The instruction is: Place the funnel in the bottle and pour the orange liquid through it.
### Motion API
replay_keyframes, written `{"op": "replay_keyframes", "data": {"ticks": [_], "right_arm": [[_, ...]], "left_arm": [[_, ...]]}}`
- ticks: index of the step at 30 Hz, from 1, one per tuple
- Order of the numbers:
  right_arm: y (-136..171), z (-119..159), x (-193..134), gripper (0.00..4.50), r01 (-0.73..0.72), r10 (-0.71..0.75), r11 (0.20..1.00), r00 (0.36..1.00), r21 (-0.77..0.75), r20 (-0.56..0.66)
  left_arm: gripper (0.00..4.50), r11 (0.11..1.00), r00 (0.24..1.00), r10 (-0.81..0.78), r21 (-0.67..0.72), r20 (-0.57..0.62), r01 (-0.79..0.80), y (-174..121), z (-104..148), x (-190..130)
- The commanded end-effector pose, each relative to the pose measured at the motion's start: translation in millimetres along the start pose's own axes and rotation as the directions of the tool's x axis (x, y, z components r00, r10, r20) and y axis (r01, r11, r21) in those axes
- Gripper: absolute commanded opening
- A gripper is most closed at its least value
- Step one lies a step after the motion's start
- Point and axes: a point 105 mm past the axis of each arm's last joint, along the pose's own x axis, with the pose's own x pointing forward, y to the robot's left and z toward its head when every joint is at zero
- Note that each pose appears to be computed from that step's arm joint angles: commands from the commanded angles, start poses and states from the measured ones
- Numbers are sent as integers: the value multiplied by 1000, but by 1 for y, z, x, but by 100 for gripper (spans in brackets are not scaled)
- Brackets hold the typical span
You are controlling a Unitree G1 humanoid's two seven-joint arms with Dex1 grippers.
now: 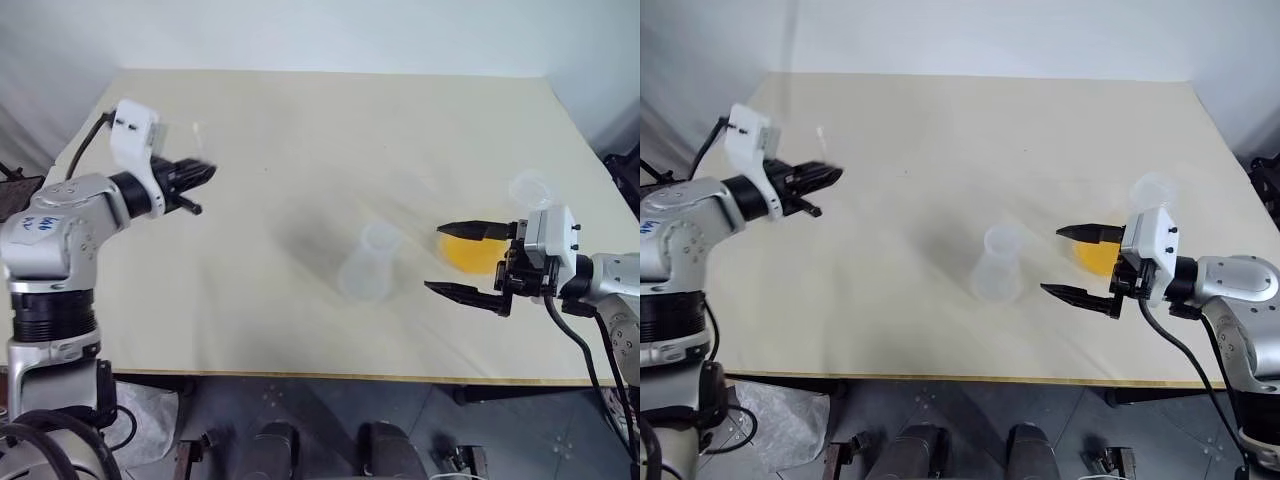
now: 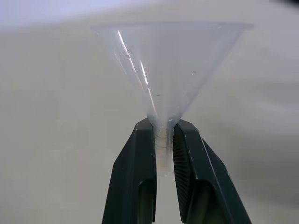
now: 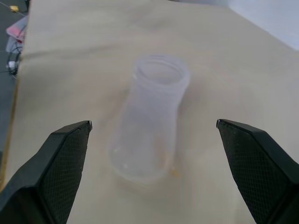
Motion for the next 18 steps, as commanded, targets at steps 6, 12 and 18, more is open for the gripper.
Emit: {"op": "replay_keyframes", "data": {"ticks": [6, 12, 18], "right_arm": [[4, 12, -12, 450, 82, -82, 997, 995, 4, 51], [14, 11, -16, 450, 150, -150, 989, 987, 17, 54], [22, 10, -18, 450, 190, -191, 982, 981, 18, 46]], "left_arm": [[19, 924, 867, -383, 142, 319, 356, -68, 44, 45], [19, 785, 655, -600, 181, 459, 592, -124, 64, 63], [19, 672, 580, -725, 194, 372, 715, -159, 41, 71]]}}
